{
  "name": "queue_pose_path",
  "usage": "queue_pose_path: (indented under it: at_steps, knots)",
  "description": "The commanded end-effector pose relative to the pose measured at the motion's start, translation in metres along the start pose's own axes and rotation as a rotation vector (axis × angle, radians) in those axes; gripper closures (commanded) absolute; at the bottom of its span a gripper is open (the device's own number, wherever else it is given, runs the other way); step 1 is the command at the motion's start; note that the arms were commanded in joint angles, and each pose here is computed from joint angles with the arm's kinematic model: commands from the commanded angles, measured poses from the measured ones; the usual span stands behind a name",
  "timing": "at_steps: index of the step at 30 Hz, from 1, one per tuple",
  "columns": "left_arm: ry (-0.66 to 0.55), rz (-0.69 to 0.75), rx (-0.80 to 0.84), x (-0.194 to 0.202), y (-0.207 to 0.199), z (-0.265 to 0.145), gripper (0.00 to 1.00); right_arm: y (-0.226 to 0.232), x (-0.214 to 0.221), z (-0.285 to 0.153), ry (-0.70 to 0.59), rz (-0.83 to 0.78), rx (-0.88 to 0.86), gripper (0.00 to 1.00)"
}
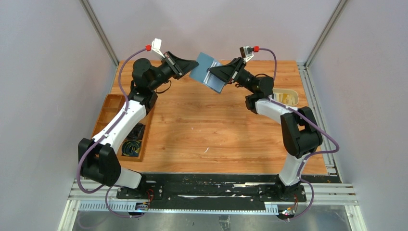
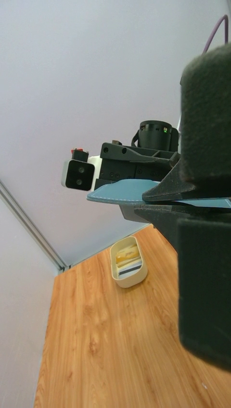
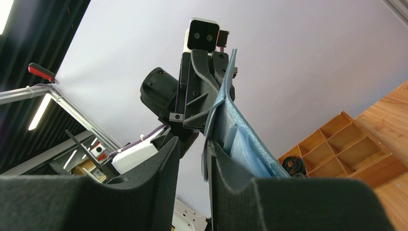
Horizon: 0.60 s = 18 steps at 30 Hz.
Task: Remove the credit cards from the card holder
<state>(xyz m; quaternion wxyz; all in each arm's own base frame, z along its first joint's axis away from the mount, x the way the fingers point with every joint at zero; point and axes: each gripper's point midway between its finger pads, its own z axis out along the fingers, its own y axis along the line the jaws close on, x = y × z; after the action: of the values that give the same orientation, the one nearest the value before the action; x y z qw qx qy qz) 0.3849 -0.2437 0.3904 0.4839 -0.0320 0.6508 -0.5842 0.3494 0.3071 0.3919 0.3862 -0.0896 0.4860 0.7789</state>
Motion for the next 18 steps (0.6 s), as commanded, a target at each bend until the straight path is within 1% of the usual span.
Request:
queue_pose_path:
  at_steps: [1, 8, 10, 13, 18]
  knots:
    - [0.002, 0.014, -0.030, 0.001, 0.010, -0.005, 1.00, 0.022, 0.014, 0.011, 0.052, -0.060, -0.081, 0.69]
    - [-0.004, 0.016, -0.028, -0.001, 0.008, -0.006, 1.00, 0.006, 0.023, 0.015, 0.079, -0.036, -0.020, 0.70]
    - [-0.003, 0.015, -0.029, -0.001, 0.009, -0.007, 1.00, 0.002, 0.024, 0.015, 0.082, -0.027, -0.006, 0.73]
    - [-0.003, 0.014, -0.030, -0.001, 0.010, -0.008, 1.00, -0.001, 0.025, 0.015, 0.086, -0.018, 0.002, 0.81]
    - [-0.005, 0.012, -0.033, -0.002, 0.011, -0.008, 1.00, -0.002, 0.026, 0.015, 0.089, -0.013, 0.008, 0.85]
